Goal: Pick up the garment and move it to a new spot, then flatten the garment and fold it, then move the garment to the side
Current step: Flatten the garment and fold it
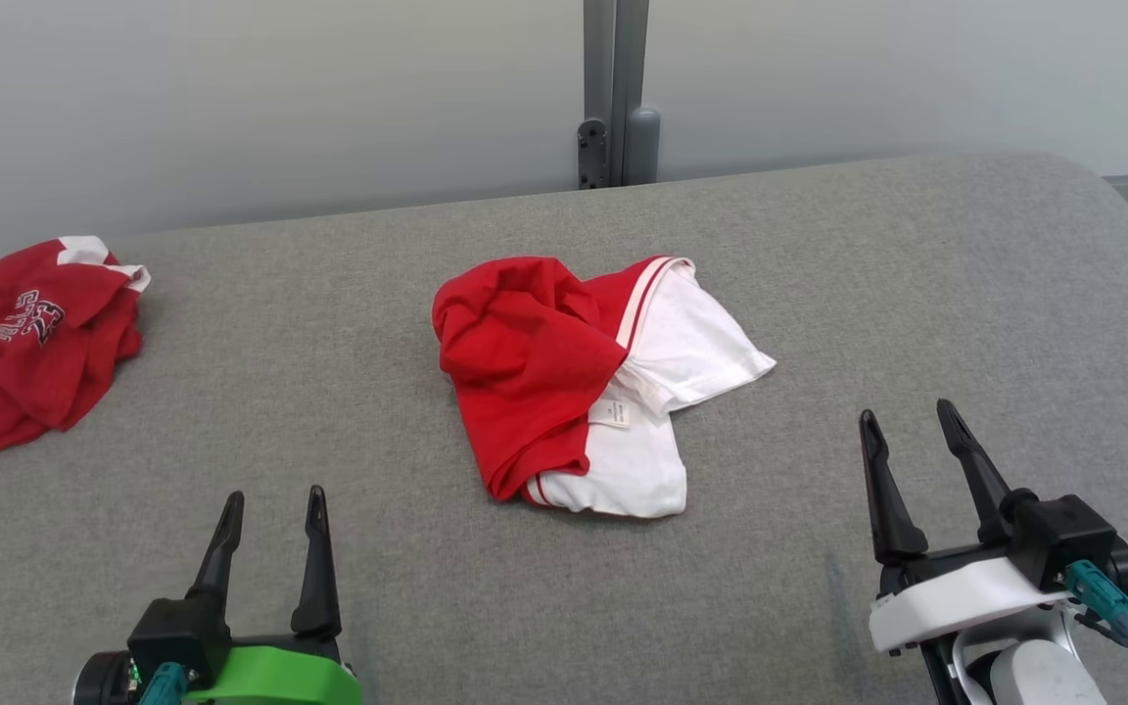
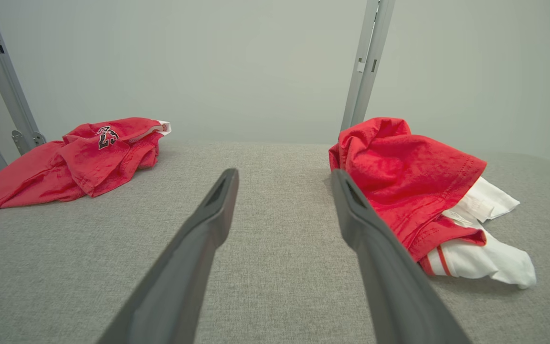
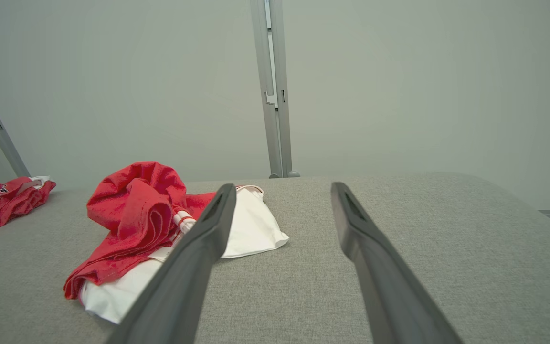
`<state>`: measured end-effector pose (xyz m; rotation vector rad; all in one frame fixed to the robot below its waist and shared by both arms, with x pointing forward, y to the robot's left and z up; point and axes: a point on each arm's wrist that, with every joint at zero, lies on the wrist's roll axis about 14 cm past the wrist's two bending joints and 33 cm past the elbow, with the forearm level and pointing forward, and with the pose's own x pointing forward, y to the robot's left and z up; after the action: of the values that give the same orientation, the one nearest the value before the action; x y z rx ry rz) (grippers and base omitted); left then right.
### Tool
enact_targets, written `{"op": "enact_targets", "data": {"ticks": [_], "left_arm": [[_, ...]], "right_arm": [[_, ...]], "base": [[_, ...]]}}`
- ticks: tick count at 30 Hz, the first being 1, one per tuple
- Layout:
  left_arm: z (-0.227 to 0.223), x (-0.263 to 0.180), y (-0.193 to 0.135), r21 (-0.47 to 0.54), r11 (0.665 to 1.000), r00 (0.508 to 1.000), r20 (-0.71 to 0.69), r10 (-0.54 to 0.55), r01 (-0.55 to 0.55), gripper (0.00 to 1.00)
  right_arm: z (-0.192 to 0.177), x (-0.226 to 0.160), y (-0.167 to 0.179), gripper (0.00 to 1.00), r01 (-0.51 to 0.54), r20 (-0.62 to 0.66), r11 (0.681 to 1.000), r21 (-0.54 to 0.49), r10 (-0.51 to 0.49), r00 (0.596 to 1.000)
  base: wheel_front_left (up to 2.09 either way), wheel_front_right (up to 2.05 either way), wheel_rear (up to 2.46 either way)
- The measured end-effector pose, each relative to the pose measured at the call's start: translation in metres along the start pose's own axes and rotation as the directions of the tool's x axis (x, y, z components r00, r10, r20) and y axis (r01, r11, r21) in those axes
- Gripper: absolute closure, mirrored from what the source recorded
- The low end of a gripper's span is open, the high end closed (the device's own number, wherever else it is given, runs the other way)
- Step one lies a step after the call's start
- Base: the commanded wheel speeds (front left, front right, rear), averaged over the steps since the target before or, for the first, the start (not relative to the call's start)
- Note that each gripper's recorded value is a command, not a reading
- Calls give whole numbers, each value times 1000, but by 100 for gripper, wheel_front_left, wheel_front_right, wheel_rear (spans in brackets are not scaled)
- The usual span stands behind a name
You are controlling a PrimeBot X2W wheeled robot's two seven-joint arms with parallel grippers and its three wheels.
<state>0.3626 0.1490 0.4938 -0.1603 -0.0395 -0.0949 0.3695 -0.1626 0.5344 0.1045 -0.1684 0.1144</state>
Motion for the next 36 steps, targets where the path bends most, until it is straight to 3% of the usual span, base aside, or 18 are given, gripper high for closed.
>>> {"op": "enact_targets", "data": {"ticks": [4, 9, 16, 20, 27, 32, 34, 35, 36], "left_arm": [[-4, 5, -14, 10, 999, 999, -11, -53, 53, 0], [-6, 24, -55, 26, 980, 980, -16, -196, 197, 0], [-21, 53, -124, 66, 903, 905, -66, -420, 424, 0], [-39, 67, -149, 75, 861, 862, -123, -492, 503, 0], [-63, 90, -176, 64, 821, 816, -180, -550, 567, 0], [-90, 107, -175, 103, 823, 815, -255, -520, 558, 0], [-95, 117, -171, 108, 840, 830, -262, -493, 532, 0], [-96, 120, -170, 105, 846, 835, -262, -484, 523, 43], [-97, 123, -170, 106, 850, 839, -263, -476, 516, 75]], "right_arm": [[-3, -1, -3, 0, 9, -9, 1000, 2, -9, 1000], [-7, -1, -8, 0, 24, -22, 1000, 3, -24, 999], [-9, 2, -18, 0, 55, -27, 998, 7, -54, 998], [-12, 2, -28, 0, 84, -36, 996, 9, -84, 996], [-22, -1, -51, 0, 153, -67, 988, 2, -152, 986], [-27, -2, -59, 0, 178, -85, 984, -3, -177, 980], [-30, -3, -64, 0, 192, -95, 981, -8, -192, 977], [-31, -5, -67, 0, 200, -99, 980, -10, -200, 975], [-32, -5, -69, 0, 207, -103, 978, -12, -207, 973]], "base": [[0, 0, 0], [0, 0, 0], [0, 0, 0], [0, 0, 0], [0, 0, 0], [0, 0, 0], [0, 0, 0], [0, 0, 0], [0, 0, 0]]}}
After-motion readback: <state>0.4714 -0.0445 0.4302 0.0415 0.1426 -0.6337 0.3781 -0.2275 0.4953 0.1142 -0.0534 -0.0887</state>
